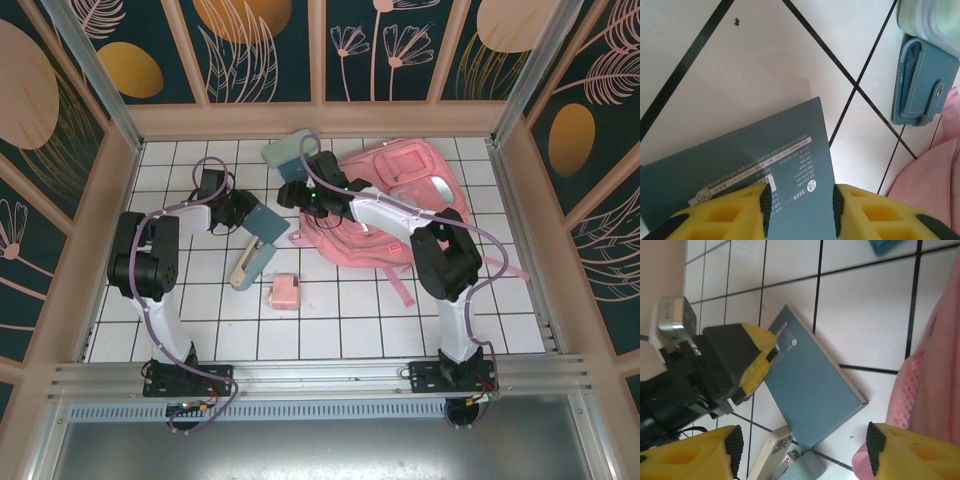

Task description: Pack the student bag

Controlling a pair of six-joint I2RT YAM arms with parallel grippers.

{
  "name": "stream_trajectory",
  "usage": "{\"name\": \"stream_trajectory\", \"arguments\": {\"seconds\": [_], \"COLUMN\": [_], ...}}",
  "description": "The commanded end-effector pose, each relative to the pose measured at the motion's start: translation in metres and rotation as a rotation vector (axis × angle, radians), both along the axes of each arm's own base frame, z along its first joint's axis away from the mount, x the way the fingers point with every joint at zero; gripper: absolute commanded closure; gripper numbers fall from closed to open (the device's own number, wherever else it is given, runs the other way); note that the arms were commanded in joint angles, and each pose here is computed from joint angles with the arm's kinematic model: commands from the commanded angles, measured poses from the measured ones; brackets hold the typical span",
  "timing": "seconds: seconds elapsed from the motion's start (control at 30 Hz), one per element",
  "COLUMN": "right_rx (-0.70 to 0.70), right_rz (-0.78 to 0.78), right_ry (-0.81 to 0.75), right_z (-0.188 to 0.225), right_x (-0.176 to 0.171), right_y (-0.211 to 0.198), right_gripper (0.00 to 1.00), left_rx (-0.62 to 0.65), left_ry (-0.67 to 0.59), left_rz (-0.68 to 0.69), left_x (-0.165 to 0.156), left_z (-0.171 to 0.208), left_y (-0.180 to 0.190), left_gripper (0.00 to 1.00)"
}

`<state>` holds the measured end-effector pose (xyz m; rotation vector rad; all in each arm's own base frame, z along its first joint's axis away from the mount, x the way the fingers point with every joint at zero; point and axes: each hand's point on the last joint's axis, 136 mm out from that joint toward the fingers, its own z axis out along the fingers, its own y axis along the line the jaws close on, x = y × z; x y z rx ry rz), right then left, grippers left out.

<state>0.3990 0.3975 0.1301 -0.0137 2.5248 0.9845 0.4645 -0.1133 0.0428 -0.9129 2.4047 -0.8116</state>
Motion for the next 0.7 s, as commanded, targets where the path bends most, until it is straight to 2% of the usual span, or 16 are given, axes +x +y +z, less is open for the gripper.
{"name": "stream_trajectory", "arguments": {"seconds": [0.0,0.13,0.33,0.47,0.67], "right_rx": [0.052,0.046,0.019,-0.016,-0.042], "right_rz": [0.021,0.026,0.021,0.009,-0.032], "right_ry": [0.05,0.106,0.166,0.203,0.217], "right_z": [-0.009,-0.03,-0.056,-0.073,-0.09], "right_x": [-0.017,-0.031,-0.044,-0.046,-0.04], "right_y": [0.022,0.032,0.044,0.048,0.046], "right_gripper": [0.34,0.37,0.36,0.33,0.33], "left_rx": [0.066,0.214,0.344,0.333,0.259], "left_ry": [-0.042,-0.078,-0.057,-0.014,0.011], "left_rz": [-0.039,-0.096,-0.194,-0.217,-0.224], "left_x": [0.007,0.023,0.039,0.031,0.004], "left_z": [0.031,0.04,0.012,-0.012,-0.023], "left_y": [0.002,0.02,0.034,0.032,0.024], "left_gripper": [0.6,0.59,0.59,0.6,0.6]}}
